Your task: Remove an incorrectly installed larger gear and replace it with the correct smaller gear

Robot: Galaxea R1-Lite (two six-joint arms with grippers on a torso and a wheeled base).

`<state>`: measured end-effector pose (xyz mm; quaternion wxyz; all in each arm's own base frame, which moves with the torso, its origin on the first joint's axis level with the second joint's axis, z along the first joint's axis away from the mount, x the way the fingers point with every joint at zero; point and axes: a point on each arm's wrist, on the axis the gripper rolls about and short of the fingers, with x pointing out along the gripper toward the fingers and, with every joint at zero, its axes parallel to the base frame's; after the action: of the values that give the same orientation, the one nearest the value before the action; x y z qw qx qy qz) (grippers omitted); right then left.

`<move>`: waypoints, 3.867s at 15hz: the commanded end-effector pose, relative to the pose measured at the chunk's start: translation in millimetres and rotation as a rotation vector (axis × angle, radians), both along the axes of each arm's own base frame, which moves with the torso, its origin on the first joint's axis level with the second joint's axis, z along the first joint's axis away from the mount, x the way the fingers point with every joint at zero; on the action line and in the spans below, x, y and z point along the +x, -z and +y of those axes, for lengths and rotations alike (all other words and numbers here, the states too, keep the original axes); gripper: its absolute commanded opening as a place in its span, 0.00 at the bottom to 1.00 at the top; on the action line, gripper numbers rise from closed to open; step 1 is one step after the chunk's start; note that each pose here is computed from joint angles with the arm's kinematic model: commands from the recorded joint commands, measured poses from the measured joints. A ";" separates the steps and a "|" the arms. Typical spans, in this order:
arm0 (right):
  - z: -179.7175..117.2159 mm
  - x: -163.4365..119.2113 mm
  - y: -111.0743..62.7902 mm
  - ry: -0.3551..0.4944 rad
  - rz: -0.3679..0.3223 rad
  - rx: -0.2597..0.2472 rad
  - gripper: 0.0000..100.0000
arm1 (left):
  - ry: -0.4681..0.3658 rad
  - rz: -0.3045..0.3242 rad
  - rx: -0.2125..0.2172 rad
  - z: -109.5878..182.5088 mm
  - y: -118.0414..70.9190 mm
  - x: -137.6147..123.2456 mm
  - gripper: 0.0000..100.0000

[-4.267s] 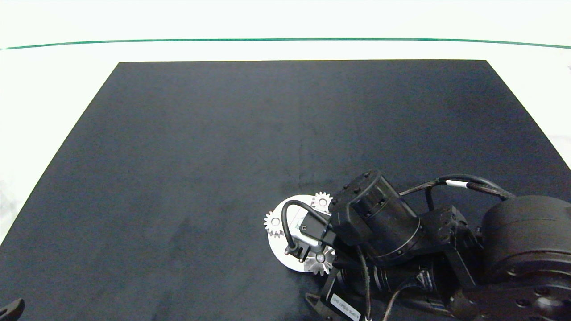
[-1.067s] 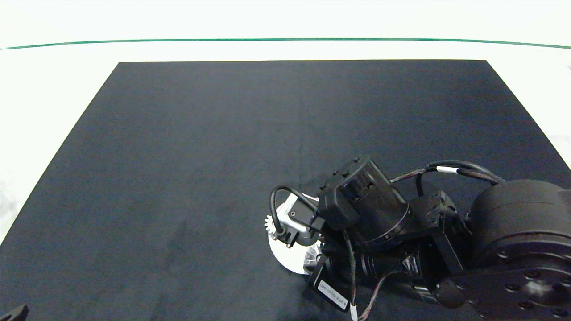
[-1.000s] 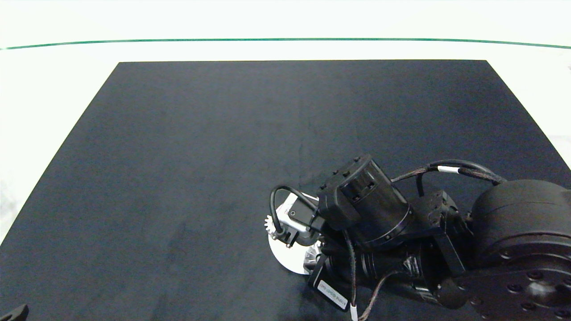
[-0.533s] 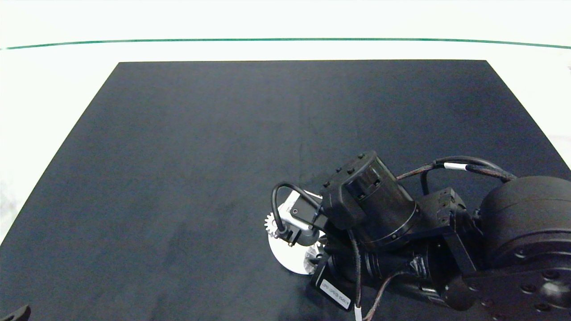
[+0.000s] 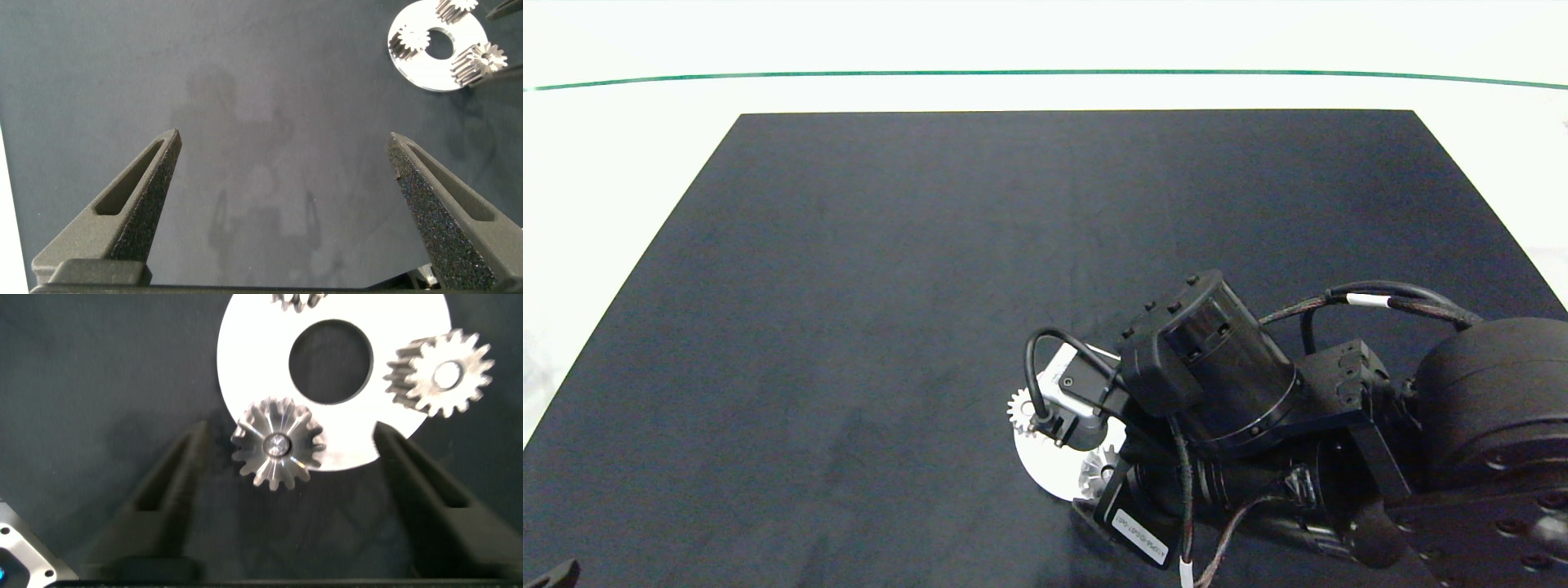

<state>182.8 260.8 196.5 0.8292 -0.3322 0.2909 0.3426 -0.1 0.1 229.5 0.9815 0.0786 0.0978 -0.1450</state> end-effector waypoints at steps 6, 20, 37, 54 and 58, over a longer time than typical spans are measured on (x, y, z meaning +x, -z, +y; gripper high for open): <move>4.6 0.6 13.9 -0.005 0.027 -0.041 1.00 | 0.001 0.003 0.001 0.0 0.6 0.0 1.00; 7.0 9.4 31.4 0.015 0.055 -0.076 1.00 | 0.001 0.009 0.003 -0.2 1.8 0.7 1.00; 9.9 13.4 33.6 0.018 0.046 -0.075 0.72 | 0.003 0.005 0.000 0.0 1.4 -0.1 1.00; 9.8 13.6 35.1 0.022 0.041 -0.090 0.37 | 0.001 -0.009 -0.003 1.0 1.8 -3.4 1.00; 9.8 13.0 35.6 0.020 0.043 -0.092 0.31 | 0.001 -0.009 -0.003 1.0 1.8 -3.4 1.00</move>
<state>196.1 270.3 161.7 0.8115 -0.3574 0.3262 0.3276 -3.3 1.1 227.8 0.9820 0.0770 0.0926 -0.1457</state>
